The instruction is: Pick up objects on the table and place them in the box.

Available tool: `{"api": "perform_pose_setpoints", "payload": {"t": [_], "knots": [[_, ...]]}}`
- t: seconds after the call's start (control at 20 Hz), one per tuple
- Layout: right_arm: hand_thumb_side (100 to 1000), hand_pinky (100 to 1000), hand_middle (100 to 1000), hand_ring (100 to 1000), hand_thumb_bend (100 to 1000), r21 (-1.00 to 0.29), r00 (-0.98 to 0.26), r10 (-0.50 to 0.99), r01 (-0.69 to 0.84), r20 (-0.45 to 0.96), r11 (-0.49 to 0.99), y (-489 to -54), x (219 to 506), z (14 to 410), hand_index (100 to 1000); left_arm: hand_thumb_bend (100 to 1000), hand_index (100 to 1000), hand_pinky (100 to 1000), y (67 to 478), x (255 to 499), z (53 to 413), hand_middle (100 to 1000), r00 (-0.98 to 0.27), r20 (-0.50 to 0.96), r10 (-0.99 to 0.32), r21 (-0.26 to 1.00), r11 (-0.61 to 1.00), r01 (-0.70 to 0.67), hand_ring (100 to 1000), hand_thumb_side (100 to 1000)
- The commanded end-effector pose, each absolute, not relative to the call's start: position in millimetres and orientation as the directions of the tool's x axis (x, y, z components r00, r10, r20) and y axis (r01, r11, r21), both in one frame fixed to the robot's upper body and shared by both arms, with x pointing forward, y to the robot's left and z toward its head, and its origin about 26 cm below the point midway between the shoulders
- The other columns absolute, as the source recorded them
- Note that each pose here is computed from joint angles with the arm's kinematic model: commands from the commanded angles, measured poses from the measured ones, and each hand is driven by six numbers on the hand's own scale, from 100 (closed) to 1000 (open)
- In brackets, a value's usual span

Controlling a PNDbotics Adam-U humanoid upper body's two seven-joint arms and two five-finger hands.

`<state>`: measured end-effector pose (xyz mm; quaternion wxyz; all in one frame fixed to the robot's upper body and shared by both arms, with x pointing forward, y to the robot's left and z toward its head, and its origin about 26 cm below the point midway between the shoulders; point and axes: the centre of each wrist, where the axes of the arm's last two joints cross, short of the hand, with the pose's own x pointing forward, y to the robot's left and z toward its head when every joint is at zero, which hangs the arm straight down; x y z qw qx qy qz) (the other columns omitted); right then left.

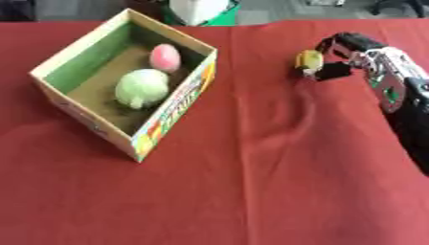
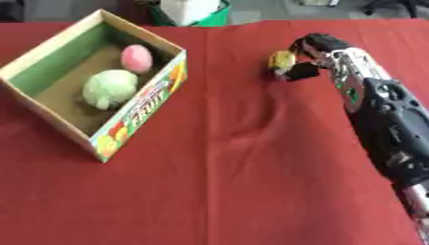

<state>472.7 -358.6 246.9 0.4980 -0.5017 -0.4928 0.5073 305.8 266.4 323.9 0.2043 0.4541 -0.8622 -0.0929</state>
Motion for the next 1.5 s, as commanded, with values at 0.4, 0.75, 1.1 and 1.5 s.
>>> {"api": "perform_pose_setpoints", "payload": {"t": [0.4,0.75,1.1,1.5], "knots": [[490,826,627,1000,260,-0.999,-0.020,0.999,0.038,-0.030,-0.029,-365,468,261,712,407,837,622,270,300,334,772,-0.503,0.238,-0.831,0.326,0.556,-0.764,772,1000],[200,813,644,1000,100,-0.997,-0.098,0.995,0.061,0.030,0.036,-353,463,273,732,404,837,622,270,300,333,772,-0.503,0.243,-0.829,0.326,0.558,-0.763,772,1000],[100,799,607,1000,100,-0.993,-0.108,0.992,0.095,0.058,0.068,-343,460,283,705,401,837,622,270,300,333,772,-0.504,0.246,-0.828,0.325,0.561,-0.762,772,1000],[100,796,592,986,100,-0.971,-0.211,0.973,0.196,0.094,0.137,-322,447,317,694,397,837,621,271,300,333,772,-0.503,0.247,-0.828,0.323,0.560,-0.763,772,1000]]}}
